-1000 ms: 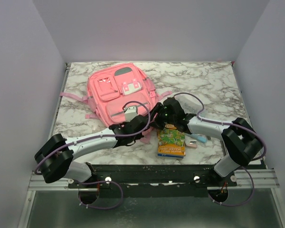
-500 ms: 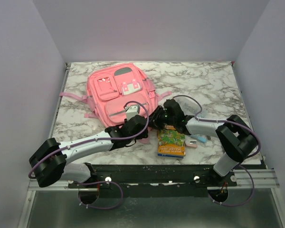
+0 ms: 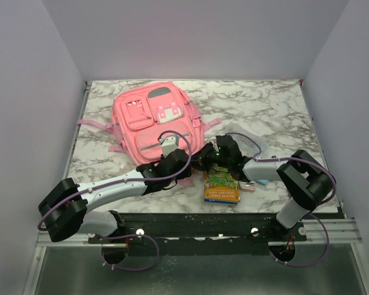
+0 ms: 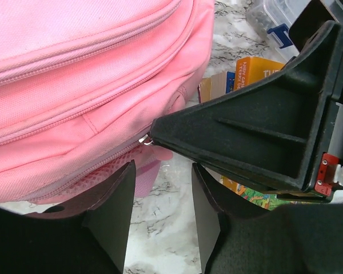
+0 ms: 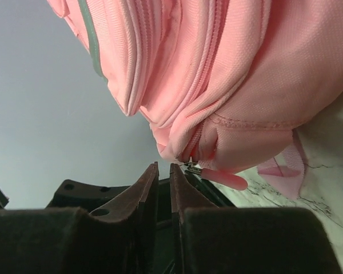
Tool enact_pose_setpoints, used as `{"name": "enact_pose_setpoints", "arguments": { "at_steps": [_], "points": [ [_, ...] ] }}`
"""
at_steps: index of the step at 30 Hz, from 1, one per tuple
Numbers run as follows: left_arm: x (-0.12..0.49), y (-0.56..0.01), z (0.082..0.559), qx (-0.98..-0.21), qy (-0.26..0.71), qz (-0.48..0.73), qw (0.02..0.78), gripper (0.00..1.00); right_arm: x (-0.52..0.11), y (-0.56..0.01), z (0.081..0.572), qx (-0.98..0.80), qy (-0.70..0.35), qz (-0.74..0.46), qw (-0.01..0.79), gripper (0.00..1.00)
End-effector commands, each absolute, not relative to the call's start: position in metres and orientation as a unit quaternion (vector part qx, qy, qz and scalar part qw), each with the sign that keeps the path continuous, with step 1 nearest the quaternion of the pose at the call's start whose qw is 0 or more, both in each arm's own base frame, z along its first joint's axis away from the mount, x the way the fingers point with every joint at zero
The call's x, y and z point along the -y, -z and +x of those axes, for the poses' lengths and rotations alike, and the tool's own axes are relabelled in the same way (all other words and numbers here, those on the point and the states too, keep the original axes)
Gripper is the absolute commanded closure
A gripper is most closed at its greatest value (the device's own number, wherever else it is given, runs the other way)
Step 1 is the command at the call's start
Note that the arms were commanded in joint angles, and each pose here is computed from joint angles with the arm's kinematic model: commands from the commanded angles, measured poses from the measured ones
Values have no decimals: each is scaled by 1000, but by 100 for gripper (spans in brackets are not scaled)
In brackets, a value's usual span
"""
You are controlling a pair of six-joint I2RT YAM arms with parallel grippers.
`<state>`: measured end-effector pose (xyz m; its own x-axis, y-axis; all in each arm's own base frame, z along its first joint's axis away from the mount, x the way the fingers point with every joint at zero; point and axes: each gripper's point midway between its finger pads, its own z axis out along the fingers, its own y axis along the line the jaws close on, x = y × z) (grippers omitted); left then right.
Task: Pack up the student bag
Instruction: Unzip the student bag at the center of the board.
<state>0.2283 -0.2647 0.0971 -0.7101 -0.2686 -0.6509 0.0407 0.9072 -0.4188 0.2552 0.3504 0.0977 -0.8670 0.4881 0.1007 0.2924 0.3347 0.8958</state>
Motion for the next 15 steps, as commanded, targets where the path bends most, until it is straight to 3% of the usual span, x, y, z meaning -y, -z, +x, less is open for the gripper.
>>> {"name": "enact_pose_setpoints", "arguments": {
  "at_steps": [1,6,11,15],
  "points": [
    [259,-93,228,-896,207,-88,383,55,-360,-119,244,-787,-572,219,70,82],
    [250,-90,218,-894,222,-102,376,51,-350,-113,241,-822,-536,155,111,65],
    [246,-92,205,-883,266,-110,370,25,-301,-108,262,-825,-501,178,190,36],
    [245,-105,202,-874,288,-104,377,19,-285,-105,287,-843,-464,164,215,30]
  ]
}}
